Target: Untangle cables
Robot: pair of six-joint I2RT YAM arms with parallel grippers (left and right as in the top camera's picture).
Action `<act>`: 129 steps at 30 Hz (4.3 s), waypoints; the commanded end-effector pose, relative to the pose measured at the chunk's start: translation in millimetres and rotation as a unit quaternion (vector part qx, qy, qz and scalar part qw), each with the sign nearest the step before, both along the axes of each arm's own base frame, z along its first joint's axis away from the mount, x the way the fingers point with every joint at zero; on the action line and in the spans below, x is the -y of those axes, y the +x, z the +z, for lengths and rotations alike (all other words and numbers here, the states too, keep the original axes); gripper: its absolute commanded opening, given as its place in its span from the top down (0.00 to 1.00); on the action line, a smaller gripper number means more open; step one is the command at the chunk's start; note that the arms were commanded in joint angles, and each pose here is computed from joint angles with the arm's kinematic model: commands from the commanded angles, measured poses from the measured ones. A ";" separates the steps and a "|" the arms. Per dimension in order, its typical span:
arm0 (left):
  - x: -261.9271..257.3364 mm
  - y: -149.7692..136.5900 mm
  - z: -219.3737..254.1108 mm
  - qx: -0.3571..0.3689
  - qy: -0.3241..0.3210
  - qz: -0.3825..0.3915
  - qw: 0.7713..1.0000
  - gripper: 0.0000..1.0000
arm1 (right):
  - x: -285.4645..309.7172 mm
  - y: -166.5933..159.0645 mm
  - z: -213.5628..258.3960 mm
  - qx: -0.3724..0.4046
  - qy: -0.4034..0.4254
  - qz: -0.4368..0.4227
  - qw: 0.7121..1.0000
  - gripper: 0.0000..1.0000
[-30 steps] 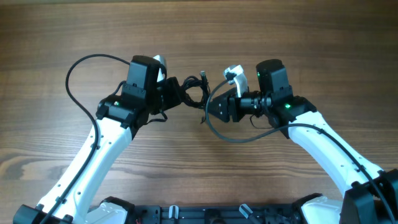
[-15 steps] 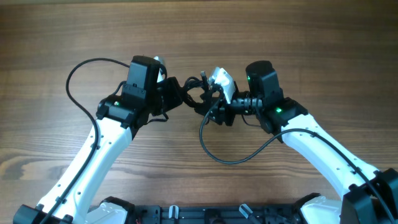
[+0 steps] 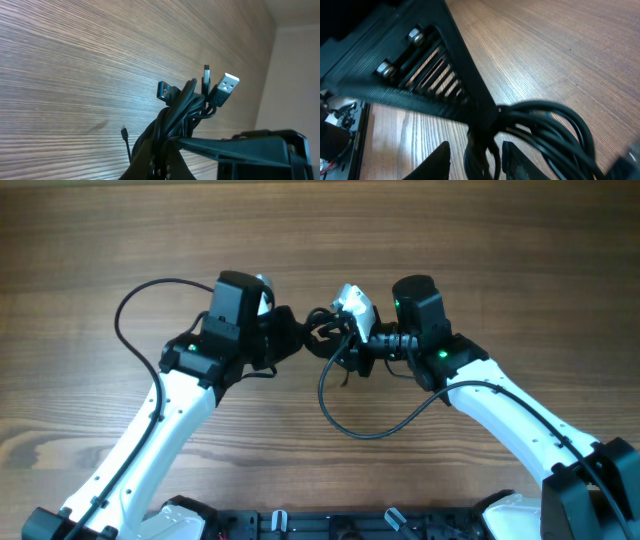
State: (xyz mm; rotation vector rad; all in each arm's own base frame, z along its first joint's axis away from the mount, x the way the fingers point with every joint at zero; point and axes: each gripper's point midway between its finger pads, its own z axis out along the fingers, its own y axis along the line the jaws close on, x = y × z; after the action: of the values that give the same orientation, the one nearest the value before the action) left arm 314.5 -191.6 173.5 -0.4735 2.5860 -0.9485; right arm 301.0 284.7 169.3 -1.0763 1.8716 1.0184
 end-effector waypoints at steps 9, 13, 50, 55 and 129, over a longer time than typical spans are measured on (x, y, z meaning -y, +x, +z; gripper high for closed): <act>10.8 -0.4 15.0 0.018 -0.016 -0.011 1.000 0.96 | 18.7 34.7 -21.7 -0.040 -0.043 -0.139 0.988 0.95; 14.1 0.7 18.6 0.022 -0.026 -0.015 0.999 0.96 | 21.0 32.4 -36.9 -0.065 -0.059 -0.144 0.986 0.96; 14.1 11.1 26.2 0.017 -0.053 0.030 0.998 0.96 | 43.6 32.0 -43.2 -0.322 0.038 -0.217 0.921 0.82; 2.0 3.7 10.7 0.009 -0.004 0.023 1.000 0.62 | 52.5 30.1 -49.8 -0.200 -0.015 -0.152 0.968 0.96; -2.4 -2.9 -50.3 -0.066 0.043 -0.014 0.997 0.96 | -13.1 0.6 -16.3 -0.004 -0.003 0.012 1.000 0.95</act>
State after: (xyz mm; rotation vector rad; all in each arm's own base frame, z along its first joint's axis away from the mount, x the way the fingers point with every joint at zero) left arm 312.5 -186.9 125.4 -0.4811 2.7353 -0.8127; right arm 300.3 295.6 148.4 -1.1466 1.8567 1.0072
